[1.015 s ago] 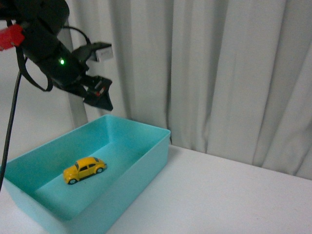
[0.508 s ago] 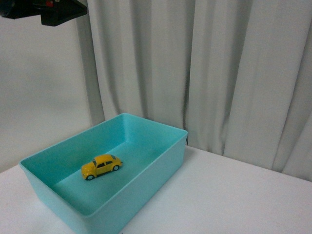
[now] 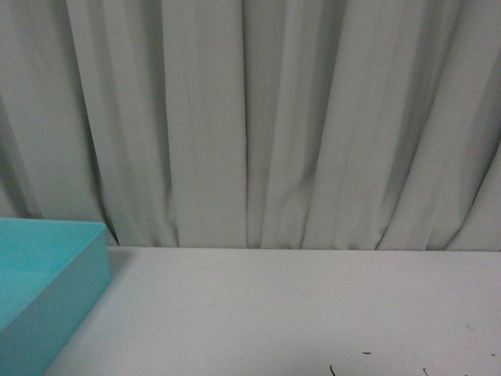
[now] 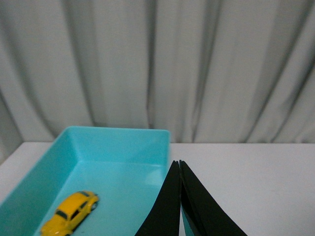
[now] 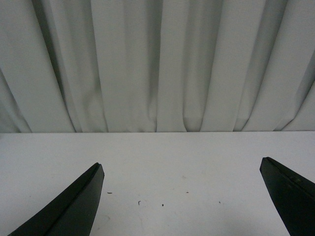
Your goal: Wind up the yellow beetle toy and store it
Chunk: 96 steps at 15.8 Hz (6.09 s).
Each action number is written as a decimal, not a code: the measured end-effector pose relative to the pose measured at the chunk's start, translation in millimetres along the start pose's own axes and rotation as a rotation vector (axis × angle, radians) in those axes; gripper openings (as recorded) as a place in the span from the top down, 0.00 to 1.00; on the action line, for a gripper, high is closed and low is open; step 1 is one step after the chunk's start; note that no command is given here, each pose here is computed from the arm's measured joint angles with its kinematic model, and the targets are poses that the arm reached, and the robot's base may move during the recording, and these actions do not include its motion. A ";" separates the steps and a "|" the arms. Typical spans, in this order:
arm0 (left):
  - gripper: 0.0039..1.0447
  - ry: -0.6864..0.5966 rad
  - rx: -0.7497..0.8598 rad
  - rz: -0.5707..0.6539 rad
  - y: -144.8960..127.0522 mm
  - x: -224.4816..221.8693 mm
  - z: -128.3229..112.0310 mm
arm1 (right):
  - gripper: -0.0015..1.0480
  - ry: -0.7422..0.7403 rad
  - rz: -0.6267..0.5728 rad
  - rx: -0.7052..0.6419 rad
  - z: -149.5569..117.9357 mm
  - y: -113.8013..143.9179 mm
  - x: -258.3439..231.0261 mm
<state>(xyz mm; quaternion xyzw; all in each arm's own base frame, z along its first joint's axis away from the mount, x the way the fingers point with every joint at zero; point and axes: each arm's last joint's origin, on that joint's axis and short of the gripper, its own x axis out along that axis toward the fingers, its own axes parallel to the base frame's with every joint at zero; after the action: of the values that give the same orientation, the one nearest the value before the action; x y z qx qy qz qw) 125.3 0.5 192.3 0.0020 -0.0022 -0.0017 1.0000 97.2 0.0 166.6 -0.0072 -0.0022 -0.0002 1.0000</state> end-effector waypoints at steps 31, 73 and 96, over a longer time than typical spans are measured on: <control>0.64 0.000 -0.001 0.004 -0.7 -28.2 -25.8 | 0.06 -0.001 0.000 0.000 0.1 0.0 0.0; 0.06 -0.001 -0.001 0.004 -0.7 -28.2 -25.7 | 0.06 0.000 0.000 0.000 0.0 0.0 0.0; 0.06 0.000 -0.001 0.004 -0.7 -28.2 -25.8 | 0.06 0.000 0.000 0.000 0.0 0.0 0.0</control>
<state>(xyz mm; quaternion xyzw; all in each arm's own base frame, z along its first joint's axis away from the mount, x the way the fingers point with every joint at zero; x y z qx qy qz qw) 97.2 0.0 166.3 0.0014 -0.0022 0.0004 1.0000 97.2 0.0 166.6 -0.0072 -0.0020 -0.0004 1.0000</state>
